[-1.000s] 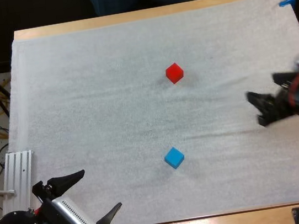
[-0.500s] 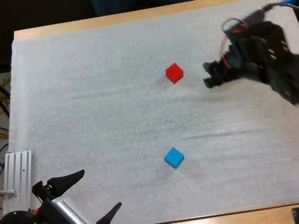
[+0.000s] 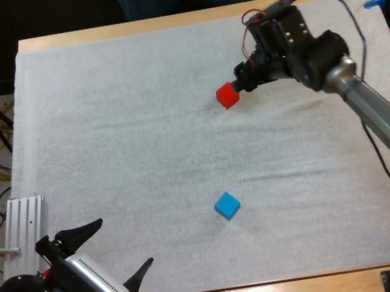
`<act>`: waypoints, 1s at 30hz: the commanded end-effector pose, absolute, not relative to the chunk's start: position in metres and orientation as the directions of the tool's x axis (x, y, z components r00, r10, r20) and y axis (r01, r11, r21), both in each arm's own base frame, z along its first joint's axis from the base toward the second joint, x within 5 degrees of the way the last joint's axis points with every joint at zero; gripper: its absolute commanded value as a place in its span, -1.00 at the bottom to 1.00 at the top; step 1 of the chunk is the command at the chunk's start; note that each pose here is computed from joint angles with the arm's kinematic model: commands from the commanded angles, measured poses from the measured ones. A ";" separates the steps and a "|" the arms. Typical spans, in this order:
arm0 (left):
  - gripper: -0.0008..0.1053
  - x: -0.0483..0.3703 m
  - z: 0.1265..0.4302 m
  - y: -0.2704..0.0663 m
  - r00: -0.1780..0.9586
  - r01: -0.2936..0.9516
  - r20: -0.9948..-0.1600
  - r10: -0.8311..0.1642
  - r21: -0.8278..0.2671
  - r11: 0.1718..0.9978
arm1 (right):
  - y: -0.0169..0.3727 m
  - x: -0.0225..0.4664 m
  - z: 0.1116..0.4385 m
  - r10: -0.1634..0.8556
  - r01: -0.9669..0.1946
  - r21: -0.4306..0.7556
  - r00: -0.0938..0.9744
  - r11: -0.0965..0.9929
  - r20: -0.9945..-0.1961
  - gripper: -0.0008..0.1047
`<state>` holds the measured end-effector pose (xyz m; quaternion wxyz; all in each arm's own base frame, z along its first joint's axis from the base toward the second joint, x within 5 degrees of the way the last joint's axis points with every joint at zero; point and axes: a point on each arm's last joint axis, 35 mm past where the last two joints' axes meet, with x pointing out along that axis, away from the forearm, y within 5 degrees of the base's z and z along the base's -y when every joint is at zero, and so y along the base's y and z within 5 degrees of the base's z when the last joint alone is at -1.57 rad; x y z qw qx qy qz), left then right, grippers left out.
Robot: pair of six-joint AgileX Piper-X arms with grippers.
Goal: Stack red cube on blue cube
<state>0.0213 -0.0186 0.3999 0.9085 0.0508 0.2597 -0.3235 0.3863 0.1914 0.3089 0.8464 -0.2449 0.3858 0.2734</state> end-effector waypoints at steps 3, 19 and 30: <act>0.65 0.022 0.402 -0.018 0.669 0.599 -0.500 -0.549 -0.074 0.798 | 0.198 0.399 0.300 0.279 -0.669 -0.210 0.546 0.714 -0.790 0.31; 0.65 0.030 0.402 -0.024 0.661 0.600 -0.513 -0.548 -0.077 0.796 | 0.233 0.425 0.217 0.258 -0.726 -0.155 0.423 0.669 -0.869 0.31; 0.65 0.033 0.401 -0.026 0.653 0.601 -0.525 -0.546 -0.080 0.795 | 0.236 0.438 0.189 0.251 -0.705 -0.146 0.427 0.694 -0.869 0.31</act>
